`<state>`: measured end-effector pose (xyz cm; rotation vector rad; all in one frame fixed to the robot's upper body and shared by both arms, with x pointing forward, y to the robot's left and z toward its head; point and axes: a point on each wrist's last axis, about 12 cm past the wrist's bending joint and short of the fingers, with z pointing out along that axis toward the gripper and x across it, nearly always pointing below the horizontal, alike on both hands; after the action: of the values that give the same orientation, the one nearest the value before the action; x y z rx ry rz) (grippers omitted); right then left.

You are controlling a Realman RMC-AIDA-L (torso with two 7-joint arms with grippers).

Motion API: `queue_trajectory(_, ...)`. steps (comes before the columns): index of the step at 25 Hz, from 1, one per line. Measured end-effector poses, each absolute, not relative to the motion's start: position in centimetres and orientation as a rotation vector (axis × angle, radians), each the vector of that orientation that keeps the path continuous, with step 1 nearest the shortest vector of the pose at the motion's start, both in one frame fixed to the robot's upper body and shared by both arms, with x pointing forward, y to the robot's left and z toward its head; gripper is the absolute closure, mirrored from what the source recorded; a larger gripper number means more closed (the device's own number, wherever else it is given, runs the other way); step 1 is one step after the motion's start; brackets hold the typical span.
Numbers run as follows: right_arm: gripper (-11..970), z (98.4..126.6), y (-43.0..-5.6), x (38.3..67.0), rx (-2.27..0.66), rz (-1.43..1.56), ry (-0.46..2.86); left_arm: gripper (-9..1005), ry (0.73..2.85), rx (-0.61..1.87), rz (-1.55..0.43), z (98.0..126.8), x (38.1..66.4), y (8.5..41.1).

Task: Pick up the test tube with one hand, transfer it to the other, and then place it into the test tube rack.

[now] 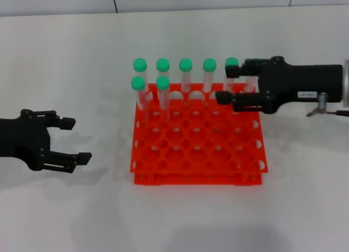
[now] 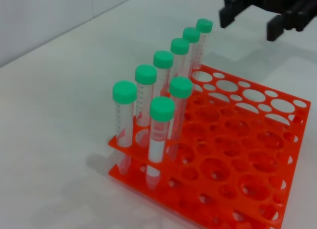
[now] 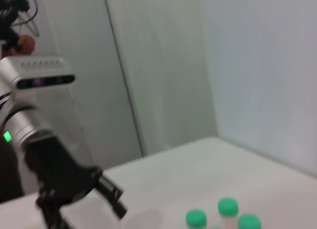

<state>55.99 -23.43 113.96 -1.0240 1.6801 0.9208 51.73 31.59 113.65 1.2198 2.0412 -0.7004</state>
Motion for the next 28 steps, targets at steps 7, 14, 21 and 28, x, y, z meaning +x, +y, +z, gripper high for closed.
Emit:
queue_trajectory(7,282,114.5,-23.8,55.4,-1.172,0.855,1.701,104,1.999,1.188,-0.726,114.3,51.6,31.8)
queue_trajectory(14,282,114.6,-23.7,55.6,-1.236,0.810,1.726,104,1.984,1.180,-0.737,114.5,51.4,32.0)
queue_trajectory(21,282,114.4,-23.5,55.4,-1.246,0.817,1.731,104,1.921,1.162,-0.703,115.1,51.5,32.8)
queue_trajectory(28,282,114.3,-23.4,55.4,-1.243,0.820,1.729,104,1.896,1.173,-0.696,115.3,51.6,32.8)
